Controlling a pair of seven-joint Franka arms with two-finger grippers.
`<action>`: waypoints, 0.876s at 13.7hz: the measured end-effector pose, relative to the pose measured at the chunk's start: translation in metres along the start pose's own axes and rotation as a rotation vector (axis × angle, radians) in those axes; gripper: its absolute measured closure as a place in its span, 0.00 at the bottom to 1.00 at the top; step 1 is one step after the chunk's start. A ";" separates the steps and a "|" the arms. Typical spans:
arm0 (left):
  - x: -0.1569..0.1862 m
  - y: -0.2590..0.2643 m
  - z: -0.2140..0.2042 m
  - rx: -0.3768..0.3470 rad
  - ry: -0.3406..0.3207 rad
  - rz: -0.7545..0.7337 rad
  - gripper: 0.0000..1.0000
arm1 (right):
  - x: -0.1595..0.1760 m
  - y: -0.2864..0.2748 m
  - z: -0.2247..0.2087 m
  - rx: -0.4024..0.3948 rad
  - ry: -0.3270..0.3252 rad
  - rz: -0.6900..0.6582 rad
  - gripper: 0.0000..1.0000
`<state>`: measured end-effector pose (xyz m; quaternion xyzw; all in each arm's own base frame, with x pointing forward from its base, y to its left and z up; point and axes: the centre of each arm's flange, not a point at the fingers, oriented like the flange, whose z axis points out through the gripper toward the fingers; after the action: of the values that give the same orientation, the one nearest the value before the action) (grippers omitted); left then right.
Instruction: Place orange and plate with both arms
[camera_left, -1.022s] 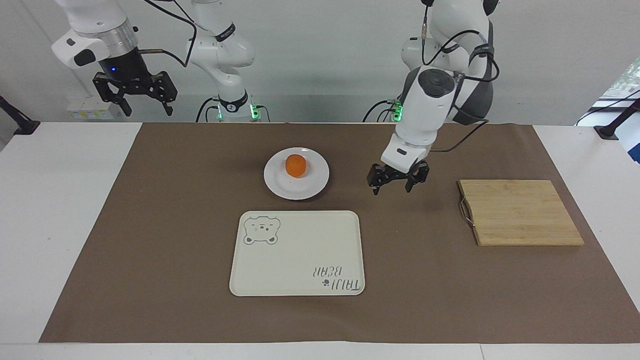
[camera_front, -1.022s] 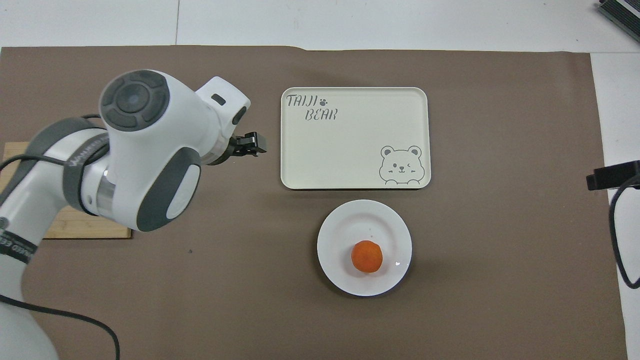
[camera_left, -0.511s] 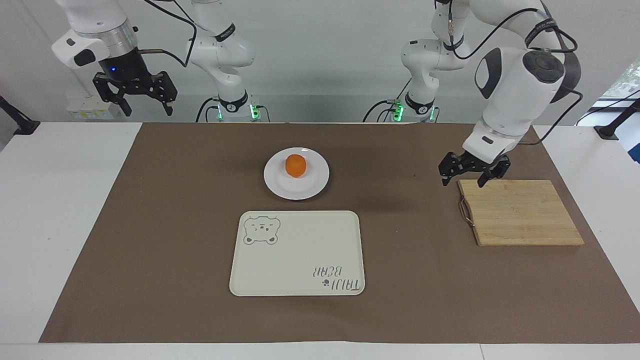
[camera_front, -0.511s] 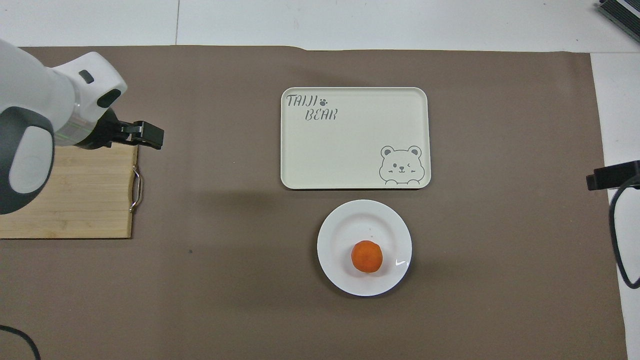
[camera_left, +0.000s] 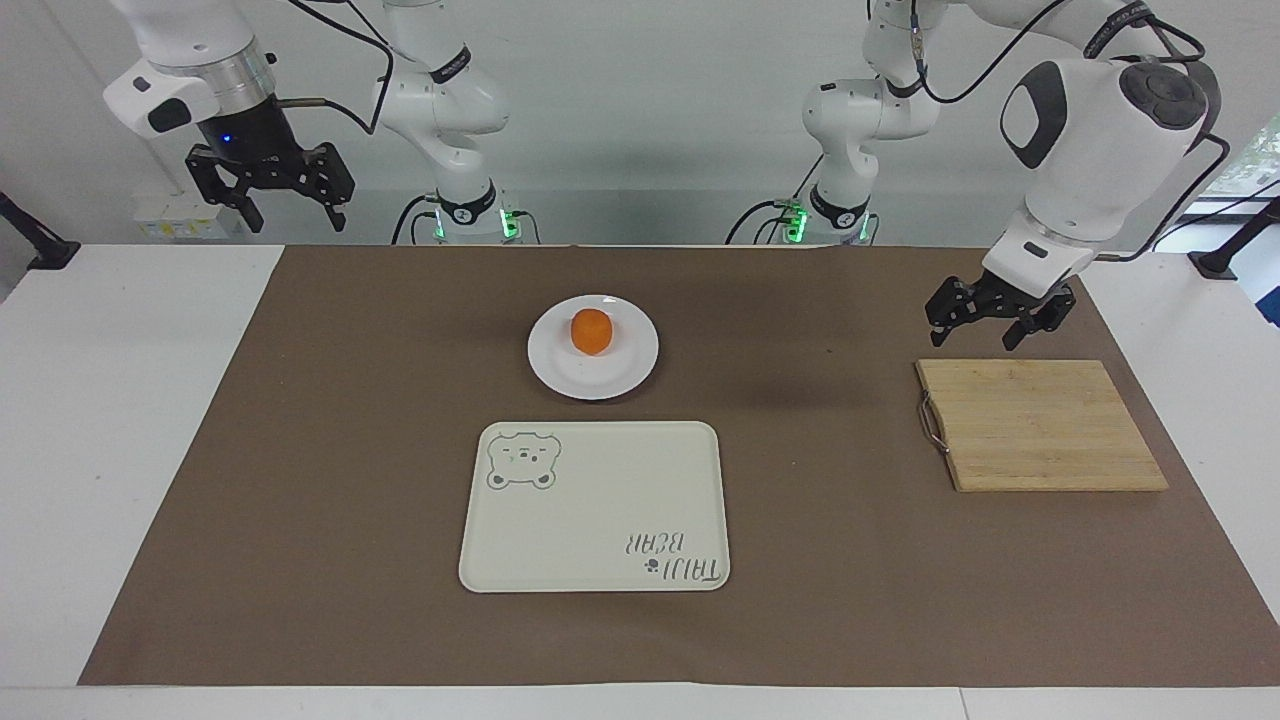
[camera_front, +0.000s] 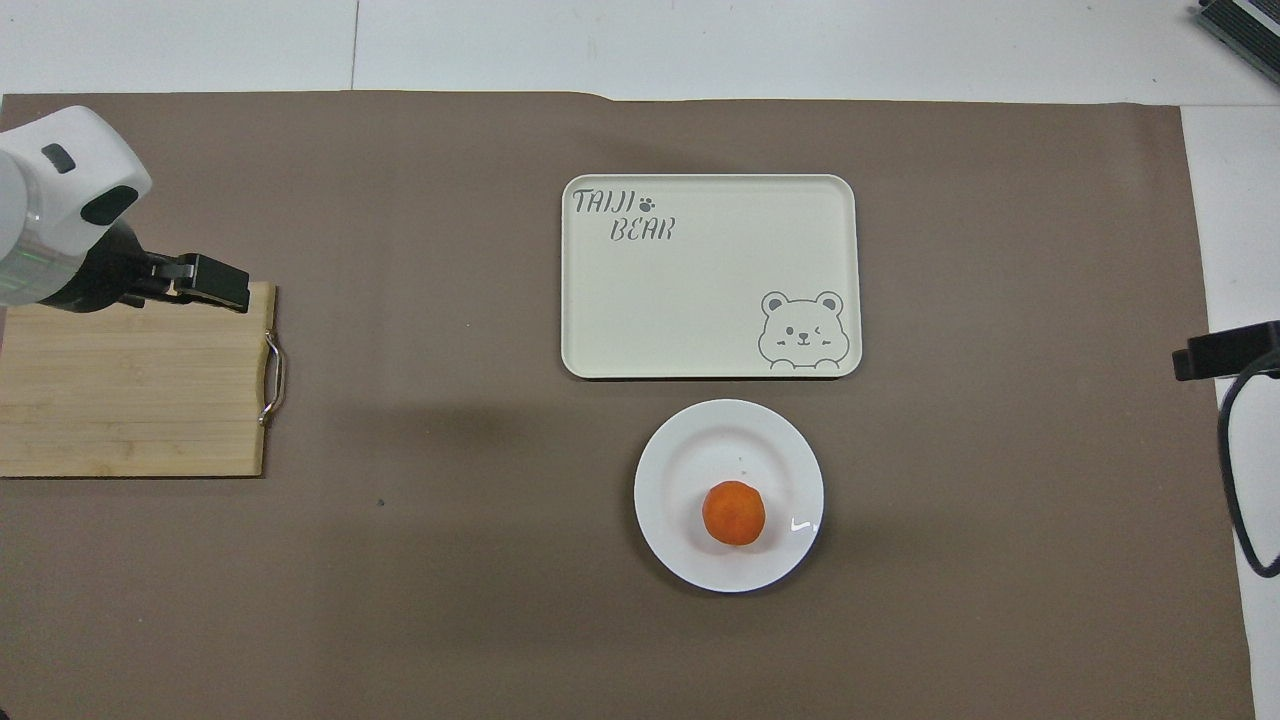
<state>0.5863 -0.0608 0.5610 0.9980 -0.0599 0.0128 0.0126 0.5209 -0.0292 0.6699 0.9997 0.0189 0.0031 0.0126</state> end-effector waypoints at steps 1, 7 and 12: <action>-0.001 0.000 -0.002 0.000 0.002 0.000 0.00 | 0.000 0.000 0.000 0.000 0.000 0.000 0.00; -0.007 -0.008 -0.008 0.003 -0.011 -0.012 0.00 | 0.000 0.000 0.000 0.000 0.000 -0.001 0.00; -0.042 -0.042 -0.062 0.005 0.020 -0.009 0.00 | -0.001 0.000 0.003 0.006 -0.021 0.014 0.00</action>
<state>0.5487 -0.0122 0.6213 0.9981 -0.0555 0.0231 0.0106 0.5196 -0.0294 0.6671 0.9999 0.0116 -0.0072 0.0099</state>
